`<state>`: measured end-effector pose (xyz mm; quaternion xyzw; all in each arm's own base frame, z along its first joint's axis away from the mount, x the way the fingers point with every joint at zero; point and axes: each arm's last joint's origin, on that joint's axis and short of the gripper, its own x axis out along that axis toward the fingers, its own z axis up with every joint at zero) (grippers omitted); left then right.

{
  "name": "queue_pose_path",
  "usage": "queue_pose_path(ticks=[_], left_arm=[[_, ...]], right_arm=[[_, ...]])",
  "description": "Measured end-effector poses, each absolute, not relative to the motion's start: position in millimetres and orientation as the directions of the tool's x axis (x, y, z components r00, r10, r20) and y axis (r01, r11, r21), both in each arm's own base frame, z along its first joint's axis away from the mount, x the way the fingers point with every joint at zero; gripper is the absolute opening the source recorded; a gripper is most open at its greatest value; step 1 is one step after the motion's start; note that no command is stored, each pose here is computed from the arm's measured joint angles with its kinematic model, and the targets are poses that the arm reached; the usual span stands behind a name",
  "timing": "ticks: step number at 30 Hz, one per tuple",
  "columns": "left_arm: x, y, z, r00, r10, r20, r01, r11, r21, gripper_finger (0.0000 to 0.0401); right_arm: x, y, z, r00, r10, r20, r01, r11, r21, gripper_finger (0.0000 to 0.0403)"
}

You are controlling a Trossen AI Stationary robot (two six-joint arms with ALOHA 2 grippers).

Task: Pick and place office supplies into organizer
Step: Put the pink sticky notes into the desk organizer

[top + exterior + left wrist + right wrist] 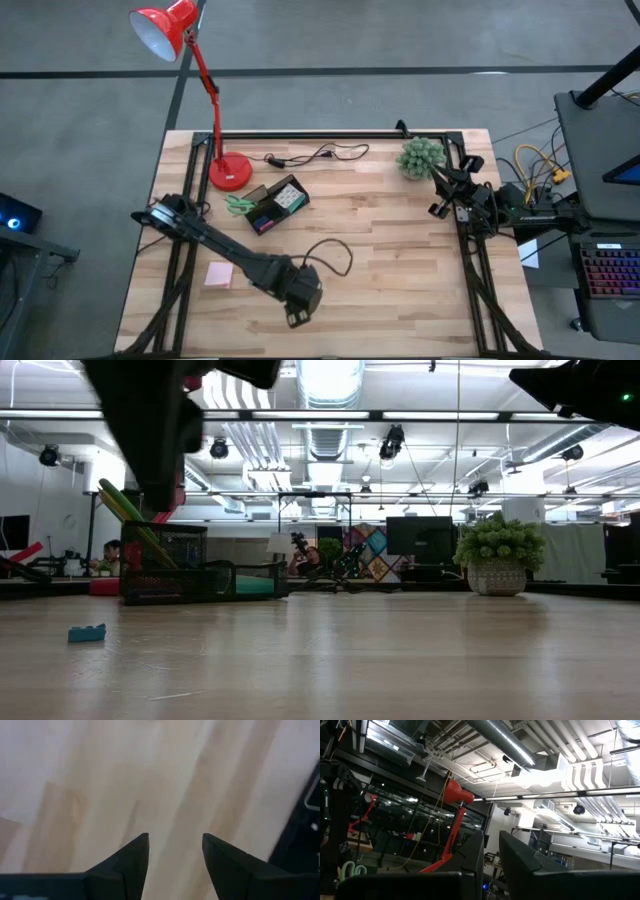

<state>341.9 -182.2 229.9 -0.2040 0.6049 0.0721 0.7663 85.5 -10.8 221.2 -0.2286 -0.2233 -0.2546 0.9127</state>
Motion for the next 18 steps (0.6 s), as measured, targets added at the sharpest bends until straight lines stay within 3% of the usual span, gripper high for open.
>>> queue_pose_path(ticks=[5,12,18], left_arm=[[327.8,-191.6,226.6,0.158,-0.153,-0.976,-0.405,0.891,-0.205,0.0171],[301.6,-195.5,223.9,-0.051,-0.087,-0.995,-0.500,0.864,-0.050,0.0171],[289.2,-200.2,219.3,-0.113,-0.045,-0.993,-0.478,0.878,0.015,0.0171]], right_arm=[[85.5,-10.8,221.2,0.770,-0.363,0.524,0.567,0.766,-0.304,0.0052],[85.5,-10.8,221.2,0.771,-0.363,0.524,0.567,0.766,-0.304,0.0052],[85.5,-10.8,221.2,0.771,-0.363,0.524,0.567,0.765,-0.304,0.0052]])
